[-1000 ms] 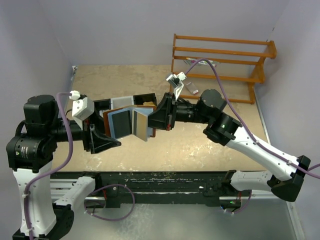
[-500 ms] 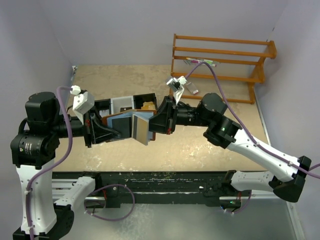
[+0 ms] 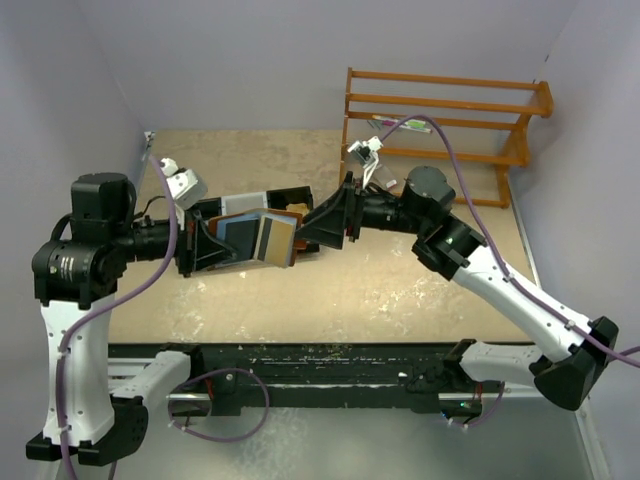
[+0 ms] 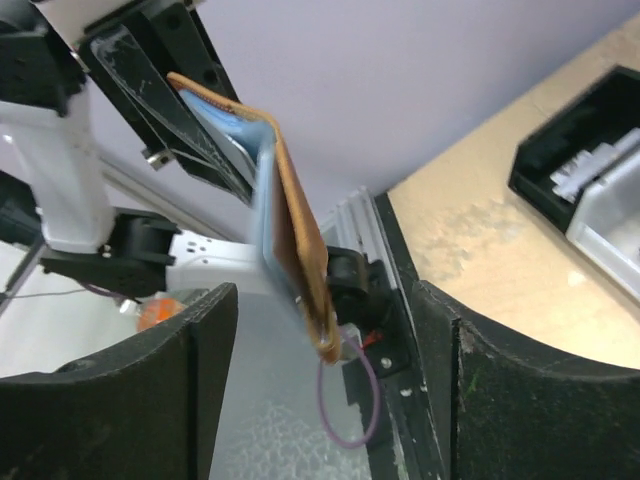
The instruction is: Take the credit cards out of the card holder
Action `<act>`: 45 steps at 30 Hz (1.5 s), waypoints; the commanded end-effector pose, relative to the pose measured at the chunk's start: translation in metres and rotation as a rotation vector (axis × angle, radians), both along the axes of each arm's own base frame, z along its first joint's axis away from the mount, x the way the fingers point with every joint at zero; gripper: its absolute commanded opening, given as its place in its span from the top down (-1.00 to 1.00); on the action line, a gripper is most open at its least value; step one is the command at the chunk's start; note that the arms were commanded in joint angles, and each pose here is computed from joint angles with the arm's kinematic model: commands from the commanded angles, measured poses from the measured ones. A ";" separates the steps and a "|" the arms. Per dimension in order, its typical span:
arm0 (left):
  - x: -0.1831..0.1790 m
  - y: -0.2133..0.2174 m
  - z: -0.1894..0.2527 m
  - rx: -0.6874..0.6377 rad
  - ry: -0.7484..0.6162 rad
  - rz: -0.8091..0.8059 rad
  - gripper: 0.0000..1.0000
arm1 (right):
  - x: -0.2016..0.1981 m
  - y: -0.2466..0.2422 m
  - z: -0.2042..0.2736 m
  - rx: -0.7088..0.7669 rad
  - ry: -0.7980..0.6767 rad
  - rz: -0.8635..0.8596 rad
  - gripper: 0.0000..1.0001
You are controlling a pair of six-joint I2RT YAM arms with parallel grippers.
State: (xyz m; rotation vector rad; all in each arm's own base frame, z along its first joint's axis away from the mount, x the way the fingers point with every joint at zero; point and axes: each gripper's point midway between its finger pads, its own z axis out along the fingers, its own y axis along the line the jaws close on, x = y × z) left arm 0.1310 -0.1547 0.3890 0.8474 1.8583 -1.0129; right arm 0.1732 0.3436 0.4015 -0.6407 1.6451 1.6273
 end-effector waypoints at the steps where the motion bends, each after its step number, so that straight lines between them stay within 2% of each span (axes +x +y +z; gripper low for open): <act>1: 0.013 0.017 -0.016 0.127 -0.018 0.077 1.00 | 0.014 -0.005 -0.001 -0.080 -0.077 -0.073 -0.51; 6: 0.014 0.021 -0.020 0.153 -0.018 0.094 1.00 | 0.026 -0.015 0.010 -0.102 -0.130 -0.170 -0.67; 11: 0.028 0.030 -0.031 0.205 0.025 0.159 1.00 | 0.037 -0.042 0.035 -0.097 -0.175 -0.348 -0.68; 14: 0.030 0.028 -0.030 0.196 0.028 0.158 1.00 | 0.030 -0.047 0.059 -0.005 -0.212 -0.357 -0.60; 21: 0.015 0.009 -0.005 0.078 0.001 0.051 1.00 | -0.028 -0.008 0.080 0.199 -0.190 -0.038 -0.52; 25: -0.001 -0.003 0.009 -0.004 0.013 -0.048 1.00 | -0.046 0.017 0.076 0.232 -0.156 0.093 -0.45; 30: -0.019 -0.014 0.027 -0.094 0.025 -0.159 1.00 | -0.044 0.035 0.057 0.208 -0.111 0.133 -0.35; 38: -0.031 -0.019 0.038 -0.157 0.037 -0.229 1.00 | -0.040 0.043 0.044 0.180 -0.083 0.130 -0.22; 41: -0.033 -0.019 0.037 -0.155 0.037 -0.230 1.00 | -0.041 0.047 0.045 0.186 -0.083 0.143 -0.11; 45: -0.036 -0.019 0.038 -0.159 0.037 -0.235 1.00 | -0.042 0.052 0.048 0.195 -0.081 0.166 0.14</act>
